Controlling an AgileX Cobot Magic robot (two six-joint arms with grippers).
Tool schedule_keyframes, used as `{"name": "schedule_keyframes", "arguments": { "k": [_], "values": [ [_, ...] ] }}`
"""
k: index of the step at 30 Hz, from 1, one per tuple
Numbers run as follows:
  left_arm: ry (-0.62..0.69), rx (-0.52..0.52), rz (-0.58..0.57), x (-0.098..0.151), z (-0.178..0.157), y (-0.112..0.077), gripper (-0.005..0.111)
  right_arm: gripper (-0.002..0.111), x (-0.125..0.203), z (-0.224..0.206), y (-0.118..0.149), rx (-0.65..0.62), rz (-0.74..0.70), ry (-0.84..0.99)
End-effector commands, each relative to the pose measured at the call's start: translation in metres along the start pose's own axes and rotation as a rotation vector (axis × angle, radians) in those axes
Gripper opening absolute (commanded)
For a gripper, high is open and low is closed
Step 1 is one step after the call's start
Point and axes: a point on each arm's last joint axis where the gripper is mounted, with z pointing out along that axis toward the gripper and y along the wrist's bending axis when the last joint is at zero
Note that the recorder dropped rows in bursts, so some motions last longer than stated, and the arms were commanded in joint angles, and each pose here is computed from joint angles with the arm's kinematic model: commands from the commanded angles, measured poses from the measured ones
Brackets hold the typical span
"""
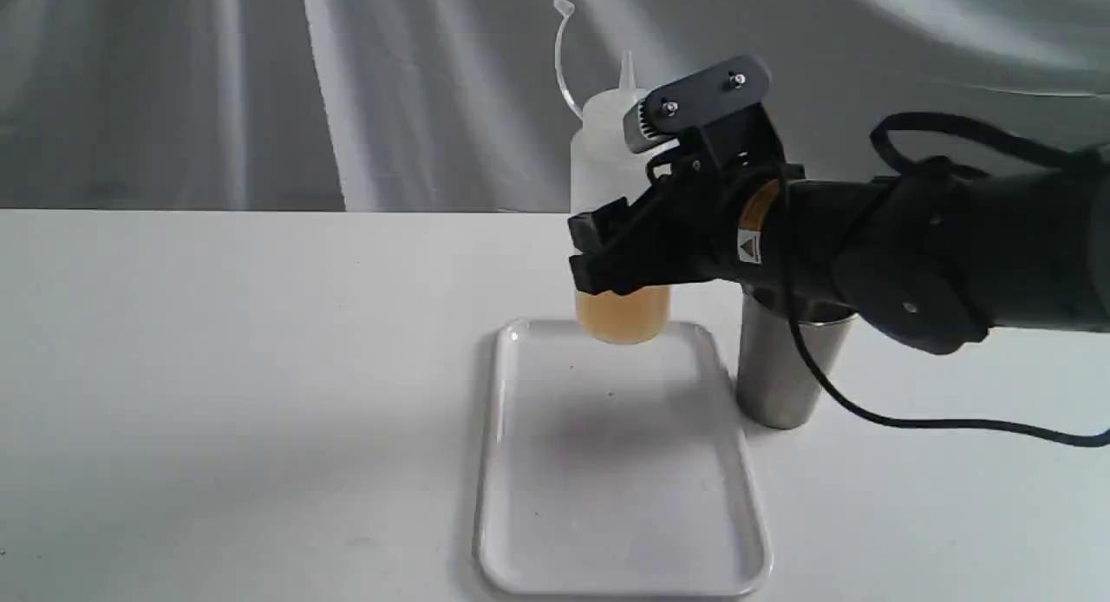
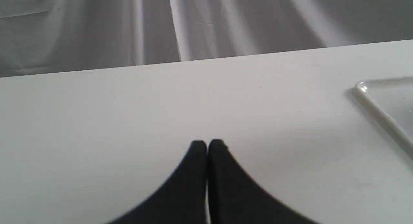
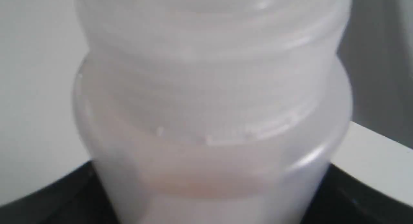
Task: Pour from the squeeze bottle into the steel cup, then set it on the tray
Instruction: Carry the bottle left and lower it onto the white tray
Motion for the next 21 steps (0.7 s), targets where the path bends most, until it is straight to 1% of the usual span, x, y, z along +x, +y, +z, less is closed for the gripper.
{"name": "schedule_keyframes", "arguments": {
  "k": [1, 9, 21],
  "values": [
    [-0.006, -0.001, -0.002, 0.001, 0.0, 0.0, 0.0, 0.017, -0.001, 0.007, 0.0, -0.013, 0.035, -0.052],
    [-0.006, -0.001, -0.002, 0.001, 0.0, 0.0, 0.0, 0.017, 0.014, 0.02, 0.004, -0.027, 0.059, -0.028],
    [-0.006, -0.001, -0.006, 0.001, 0.0, 0.0, 0.0, 0.017, 0.017, 0.022, 0.015, -0.04, 0.056, 0.013]
  ]
}}
